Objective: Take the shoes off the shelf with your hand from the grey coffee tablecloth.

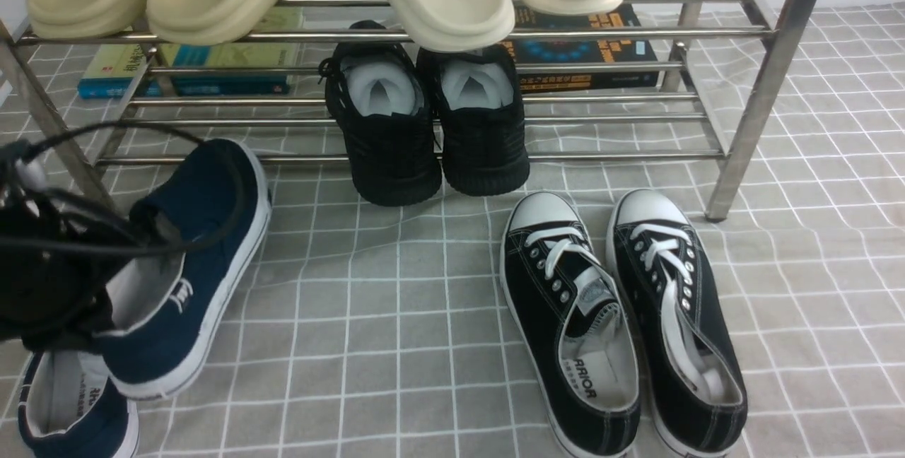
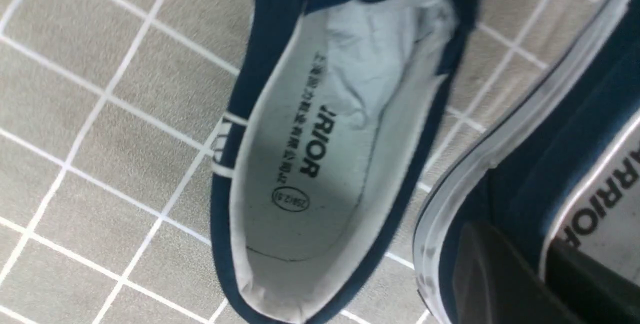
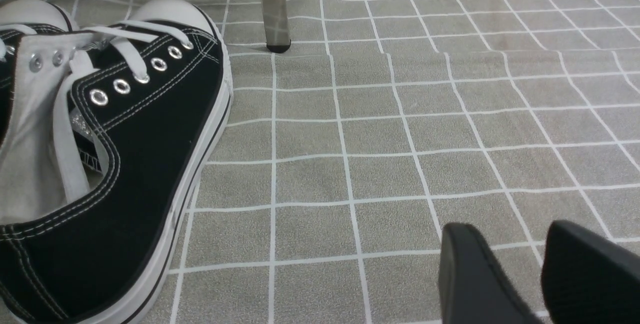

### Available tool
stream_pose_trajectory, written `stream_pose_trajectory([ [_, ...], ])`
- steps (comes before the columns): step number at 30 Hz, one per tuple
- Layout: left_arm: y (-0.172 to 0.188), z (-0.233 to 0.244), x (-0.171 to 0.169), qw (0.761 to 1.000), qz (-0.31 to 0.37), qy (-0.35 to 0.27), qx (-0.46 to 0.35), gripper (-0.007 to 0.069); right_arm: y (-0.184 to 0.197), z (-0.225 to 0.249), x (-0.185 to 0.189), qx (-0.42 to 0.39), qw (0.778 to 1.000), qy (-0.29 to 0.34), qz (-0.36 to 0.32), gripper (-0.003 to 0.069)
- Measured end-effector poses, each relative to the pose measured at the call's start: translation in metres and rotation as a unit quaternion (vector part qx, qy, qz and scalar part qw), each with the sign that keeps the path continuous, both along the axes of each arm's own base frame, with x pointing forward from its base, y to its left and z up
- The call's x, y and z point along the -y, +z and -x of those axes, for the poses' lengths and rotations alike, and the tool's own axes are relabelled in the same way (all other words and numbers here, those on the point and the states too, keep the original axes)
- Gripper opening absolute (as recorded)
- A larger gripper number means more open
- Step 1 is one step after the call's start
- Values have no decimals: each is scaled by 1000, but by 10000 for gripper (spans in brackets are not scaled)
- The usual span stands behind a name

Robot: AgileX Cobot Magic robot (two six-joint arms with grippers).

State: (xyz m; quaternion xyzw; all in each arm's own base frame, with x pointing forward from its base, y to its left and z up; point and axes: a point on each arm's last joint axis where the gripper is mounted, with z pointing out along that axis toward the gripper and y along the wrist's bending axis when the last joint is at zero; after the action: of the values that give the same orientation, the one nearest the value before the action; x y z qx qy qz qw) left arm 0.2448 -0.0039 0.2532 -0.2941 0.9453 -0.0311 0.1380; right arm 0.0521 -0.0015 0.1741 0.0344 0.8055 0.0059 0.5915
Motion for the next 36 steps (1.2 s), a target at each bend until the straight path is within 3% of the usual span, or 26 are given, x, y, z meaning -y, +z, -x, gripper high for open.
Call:
stream_pose_trajectory([
  [7, -23, 12, 2, 999, 20, 19, -30, 36, 0, 0, 0, 0, 1000, 0, 0, 239],
  [16, -25, 13, 3, 999, 26, 28, -31, 57, 0, 0, 0, 0, 1000, 0, 0, 239],
  [18, -25, 13, 3, 999, 24, 22, -32, 81, 0, 0, 0, 0, 1000, 0, 0, 239],
  [23, -17, 16, 4, 999, 20, -23, -13, 248, 0, 0, 0, 0, 1000, 0, 0, 239],
  [24, -16, 17, 4, 999, 19, -24, -11, 248, 0, 0, 0, 0, 1000, 0, 0, 239],
  [26, -3, 22, 4, 999, 15, -41, 16, 315, 0, 0, 0, 0, 1000, 0, 0, 239],
  [29, 17, 37, 4, 996, 5, -68, 55, 353, 0, 0, 0, 0, 1000, 0, 0, 239],
  [32, 35, 59, 3, 991, -10, -107, 74, 338, 0, 0, 0, 0, 1000, 0, 0, 239],
  [36, 51, 94, 3, 981, -32, -169, 90, 216, 0, 0, 0, 0, 1000, 0, 0, 239],
])
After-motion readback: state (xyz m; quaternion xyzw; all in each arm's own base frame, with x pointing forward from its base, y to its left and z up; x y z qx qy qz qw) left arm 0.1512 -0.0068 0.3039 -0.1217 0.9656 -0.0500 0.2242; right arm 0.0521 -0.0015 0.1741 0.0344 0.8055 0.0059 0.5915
